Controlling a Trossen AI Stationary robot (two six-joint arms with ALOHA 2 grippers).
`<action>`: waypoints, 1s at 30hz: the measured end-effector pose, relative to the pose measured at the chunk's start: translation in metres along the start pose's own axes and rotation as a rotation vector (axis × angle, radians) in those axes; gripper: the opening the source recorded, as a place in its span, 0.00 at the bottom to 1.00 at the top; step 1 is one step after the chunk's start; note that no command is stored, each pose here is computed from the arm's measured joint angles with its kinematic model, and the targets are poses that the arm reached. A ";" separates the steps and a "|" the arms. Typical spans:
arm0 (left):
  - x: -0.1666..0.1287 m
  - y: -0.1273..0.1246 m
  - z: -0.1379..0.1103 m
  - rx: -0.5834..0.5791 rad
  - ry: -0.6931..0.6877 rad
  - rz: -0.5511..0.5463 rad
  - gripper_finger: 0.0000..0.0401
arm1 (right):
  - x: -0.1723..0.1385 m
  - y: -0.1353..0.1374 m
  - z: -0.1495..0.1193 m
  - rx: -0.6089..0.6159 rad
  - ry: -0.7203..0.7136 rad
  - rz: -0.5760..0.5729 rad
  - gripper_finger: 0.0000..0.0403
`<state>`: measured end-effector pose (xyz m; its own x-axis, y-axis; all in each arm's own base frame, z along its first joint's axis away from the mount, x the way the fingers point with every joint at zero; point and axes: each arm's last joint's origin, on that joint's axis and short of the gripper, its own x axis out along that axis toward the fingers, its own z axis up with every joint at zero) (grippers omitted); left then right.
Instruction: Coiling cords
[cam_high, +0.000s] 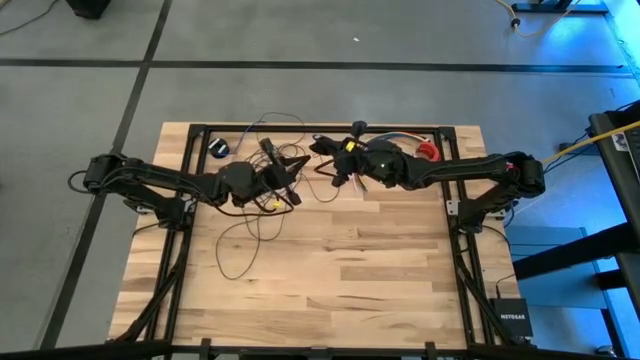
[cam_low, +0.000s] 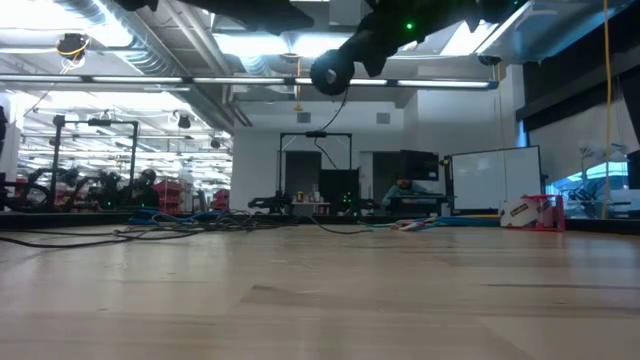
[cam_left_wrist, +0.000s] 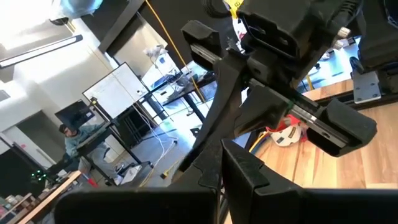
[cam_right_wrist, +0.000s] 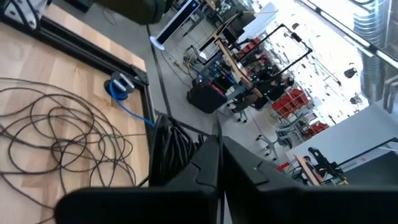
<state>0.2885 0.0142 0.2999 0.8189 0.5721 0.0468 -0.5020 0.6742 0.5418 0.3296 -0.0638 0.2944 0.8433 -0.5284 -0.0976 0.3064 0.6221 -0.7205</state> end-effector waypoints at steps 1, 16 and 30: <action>0.000 0.000 0.000 -0.002 0.000 0.000 0.01 | 0.000 0.000 0.000 0.002 0.001 0.002 0.06; 0.004 -0.001 -0.024 -0.012 0.128 -0.029 0.01 | -0.024 -0.027 0.019 0.151 -0.170 0.008 0.10; 0.011 0.007 -0.044 -0.126 0.246 -0.056 0.01 | -0.023 -0.018 0.009 0.091 -0.058 0.082 0.10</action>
<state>0.2819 0.0459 0.2673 0.7620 0.6179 -0.1938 -0.5006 0.7520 0.4288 0.3084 -0.0575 0.3159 0.8906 -0.4409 -0.1113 0.2723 0.7132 -0.6460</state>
